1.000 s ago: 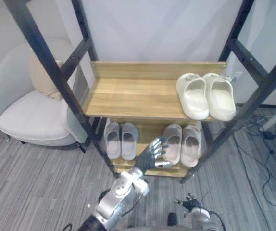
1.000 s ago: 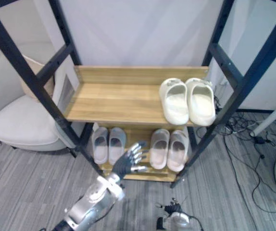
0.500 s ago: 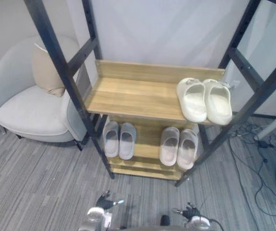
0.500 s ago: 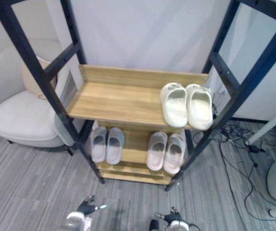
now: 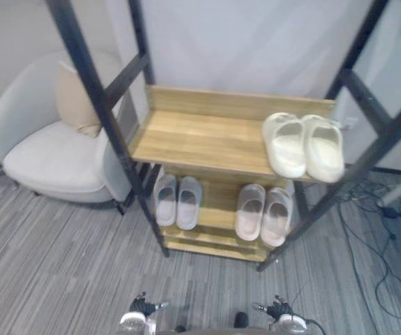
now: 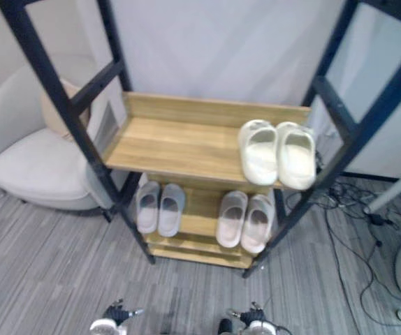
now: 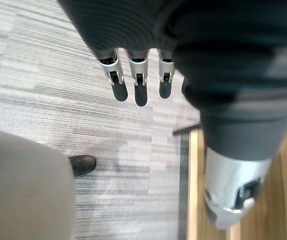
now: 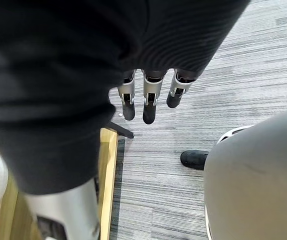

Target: Organize the slippers on the shoe rack

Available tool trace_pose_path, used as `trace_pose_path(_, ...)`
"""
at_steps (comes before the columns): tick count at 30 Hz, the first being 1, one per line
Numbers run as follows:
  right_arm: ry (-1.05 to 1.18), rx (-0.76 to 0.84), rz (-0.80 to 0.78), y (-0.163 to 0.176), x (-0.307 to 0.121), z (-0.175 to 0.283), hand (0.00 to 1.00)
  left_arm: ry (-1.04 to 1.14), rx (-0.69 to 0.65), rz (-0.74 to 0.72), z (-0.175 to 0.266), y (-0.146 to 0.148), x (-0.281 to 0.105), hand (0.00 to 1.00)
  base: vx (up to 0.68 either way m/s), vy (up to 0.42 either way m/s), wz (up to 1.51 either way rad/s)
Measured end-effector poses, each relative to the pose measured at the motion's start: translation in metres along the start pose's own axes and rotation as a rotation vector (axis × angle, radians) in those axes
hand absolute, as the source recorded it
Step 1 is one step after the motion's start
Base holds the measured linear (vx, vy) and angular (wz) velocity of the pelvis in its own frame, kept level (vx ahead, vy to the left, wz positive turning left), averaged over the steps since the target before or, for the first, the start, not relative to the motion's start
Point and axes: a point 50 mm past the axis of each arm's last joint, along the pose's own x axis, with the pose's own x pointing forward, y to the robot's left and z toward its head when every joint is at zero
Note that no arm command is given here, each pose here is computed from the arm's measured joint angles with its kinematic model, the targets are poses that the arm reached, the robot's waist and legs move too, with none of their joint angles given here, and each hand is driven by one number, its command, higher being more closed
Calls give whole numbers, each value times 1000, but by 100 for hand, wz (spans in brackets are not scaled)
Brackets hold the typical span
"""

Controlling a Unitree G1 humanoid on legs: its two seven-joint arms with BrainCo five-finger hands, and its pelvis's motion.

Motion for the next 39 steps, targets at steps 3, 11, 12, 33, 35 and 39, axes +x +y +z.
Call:
trace_pose_path(3, -37, 0, 8, 4, 3, 15, 0, 0, -6, -5, -2, -3, -1, 0, -81, -69, 115)
trace_pose_path(11, -29, 26, -56, -23, -3, -7, 0, -13, 6, 4, 1, 3, 0, 0, -14, 35, 86)
trace_pose_path(12, -7, 25, -59, -25, -4, -15, 0, -7, 13, 11, -1, 7, 0, 0, 28, 87, 45)
trace_pose_path(33, -29, 8, 14, 2, -2, 1, 0, -20, -43, -5, 8, -3, 1, 0, 59, -67, 105)
trace_pose_path(35, -39, 13, 3, -2, -1, 2, 0, -25, -46, -14, 13, -7, 2, 0, -51, 51, 145)
trace_pose_path(39, -36, 8, 14, 2, -2, 2, 0, -31, -51, -2, 14, -2, 3, 0, 37, 129, 114)
